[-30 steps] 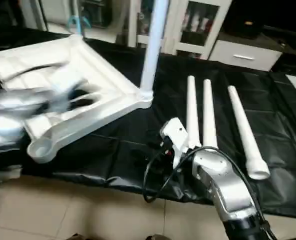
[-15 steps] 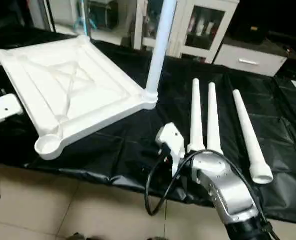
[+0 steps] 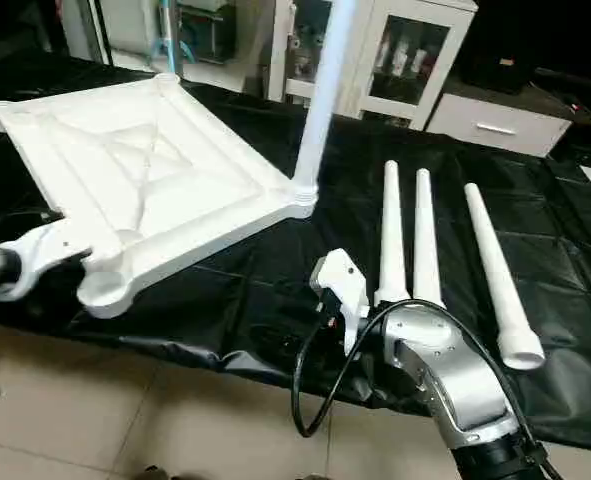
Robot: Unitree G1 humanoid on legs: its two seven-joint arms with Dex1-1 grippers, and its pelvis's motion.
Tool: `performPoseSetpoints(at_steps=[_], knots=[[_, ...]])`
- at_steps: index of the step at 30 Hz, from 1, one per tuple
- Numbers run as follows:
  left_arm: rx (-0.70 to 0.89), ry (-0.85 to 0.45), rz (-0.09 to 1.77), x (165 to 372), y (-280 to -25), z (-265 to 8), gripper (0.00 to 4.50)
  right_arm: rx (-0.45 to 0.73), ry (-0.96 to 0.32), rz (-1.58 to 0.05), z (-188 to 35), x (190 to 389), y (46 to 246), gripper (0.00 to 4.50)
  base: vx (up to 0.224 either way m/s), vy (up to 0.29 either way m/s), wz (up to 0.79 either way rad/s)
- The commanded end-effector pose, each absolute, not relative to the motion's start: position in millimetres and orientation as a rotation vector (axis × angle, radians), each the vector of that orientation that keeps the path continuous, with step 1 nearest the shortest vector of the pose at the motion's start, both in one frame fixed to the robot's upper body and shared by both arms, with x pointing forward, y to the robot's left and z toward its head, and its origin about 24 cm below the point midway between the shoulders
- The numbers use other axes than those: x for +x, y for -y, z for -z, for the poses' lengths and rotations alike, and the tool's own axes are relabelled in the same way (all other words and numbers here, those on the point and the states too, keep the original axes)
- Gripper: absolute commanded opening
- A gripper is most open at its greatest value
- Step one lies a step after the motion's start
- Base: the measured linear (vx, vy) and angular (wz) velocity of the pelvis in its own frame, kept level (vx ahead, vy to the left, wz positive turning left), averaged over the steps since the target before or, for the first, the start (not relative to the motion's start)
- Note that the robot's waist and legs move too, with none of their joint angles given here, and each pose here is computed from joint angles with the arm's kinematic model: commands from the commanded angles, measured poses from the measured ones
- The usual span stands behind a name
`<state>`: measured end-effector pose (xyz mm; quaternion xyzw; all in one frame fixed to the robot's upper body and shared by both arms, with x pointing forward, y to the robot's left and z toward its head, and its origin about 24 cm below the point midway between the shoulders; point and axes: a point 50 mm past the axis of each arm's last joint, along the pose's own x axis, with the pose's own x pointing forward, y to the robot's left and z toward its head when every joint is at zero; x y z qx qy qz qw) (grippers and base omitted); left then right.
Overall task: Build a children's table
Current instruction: Rotate table base
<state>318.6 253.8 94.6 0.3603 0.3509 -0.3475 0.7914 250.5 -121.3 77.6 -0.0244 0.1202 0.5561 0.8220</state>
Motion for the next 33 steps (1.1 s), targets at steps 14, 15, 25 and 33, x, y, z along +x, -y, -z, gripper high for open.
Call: performPoseSetpoints(at_steps=[14,15,25,33], knots=[[0.803,-0.535,0.7,360,-201,-101,1.43,-0.068,-0.237,-1.142,-82,253.5,125.6,3.96,0.0,0.0,0.0],[0.788,-0.527,0.717,361,-195,-99,1.43,-0.068,-0.238,-1.141,-81,252.9,125.5,3.96,0.0,0.0,0.0],[0.769,-0.497,0.781,362,-173,-87,1.43,-0.072,-0.228,-1.121,-83,255.7,127.9,3.96,0.0,0.0,0.0],[0.673,-0.409,0.814,350,-172,-106,1.43,-0.082,-0.202,-1.069,-86,256.8,134.0,3.96,0.0,0.0,0.0]])
